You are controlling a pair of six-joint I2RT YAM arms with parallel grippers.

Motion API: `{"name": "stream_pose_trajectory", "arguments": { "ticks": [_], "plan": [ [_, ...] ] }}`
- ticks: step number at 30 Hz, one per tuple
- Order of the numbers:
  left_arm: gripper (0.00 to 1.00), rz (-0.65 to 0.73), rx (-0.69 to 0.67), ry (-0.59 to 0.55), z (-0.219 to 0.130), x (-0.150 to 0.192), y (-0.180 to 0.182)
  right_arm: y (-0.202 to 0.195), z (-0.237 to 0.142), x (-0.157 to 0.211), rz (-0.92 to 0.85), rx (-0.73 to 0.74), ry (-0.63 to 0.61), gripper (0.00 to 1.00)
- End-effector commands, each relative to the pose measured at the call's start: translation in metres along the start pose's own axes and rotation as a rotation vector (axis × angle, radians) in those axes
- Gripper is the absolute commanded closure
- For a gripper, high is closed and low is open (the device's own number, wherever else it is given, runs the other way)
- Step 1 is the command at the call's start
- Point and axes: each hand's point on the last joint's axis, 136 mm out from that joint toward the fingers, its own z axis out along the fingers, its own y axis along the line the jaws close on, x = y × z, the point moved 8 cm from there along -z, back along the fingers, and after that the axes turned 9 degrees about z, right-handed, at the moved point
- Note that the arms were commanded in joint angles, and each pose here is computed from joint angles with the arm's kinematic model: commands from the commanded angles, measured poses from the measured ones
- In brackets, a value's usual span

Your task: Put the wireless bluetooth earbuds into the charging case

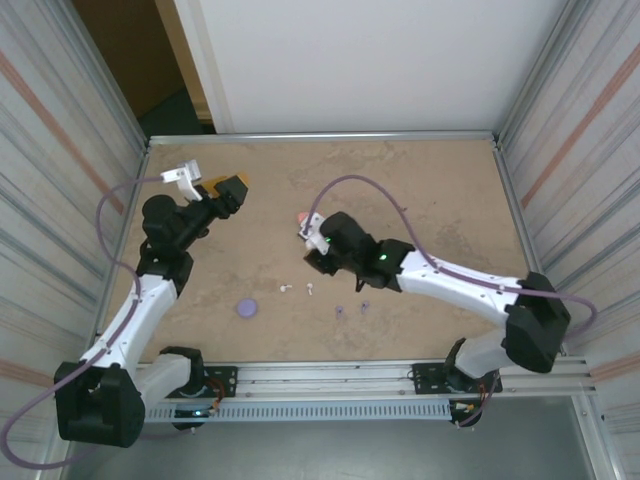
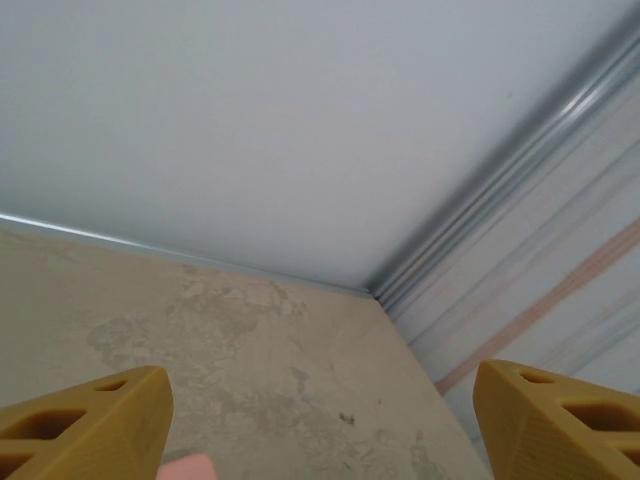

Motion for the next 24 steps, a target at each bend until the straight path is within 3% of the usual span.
{"name": "stream_pose_trajectory", "arguments": {
  "ticks": [1,6,13,24],
  "plan": [
    [0.21,0.068,0.159,0.002,-0.003,-0.021,-0.025,-0.017,-0.026,-0.018,-0.12,-0.044,-0.148,0.49],
    [0.22,0.101,0.337,0.07,0.004,-0.026,-0.046,-0.036,-0.052,-0.023,-0.211,-0.044,-0.252,0.49],
    [0.22,0.166,0.539,0.162,0.018,-0.021,-0.082,-0.048,-0.076,-0.025,-0.354,-0.021,-0.302,0.49],
    [0.2,0.262,0.7,0.262,0.026,-0.01,-0.124,-0.068,-0.098,-0.029,-0.462,0.091,-0.333,0.49]
  ]
}}
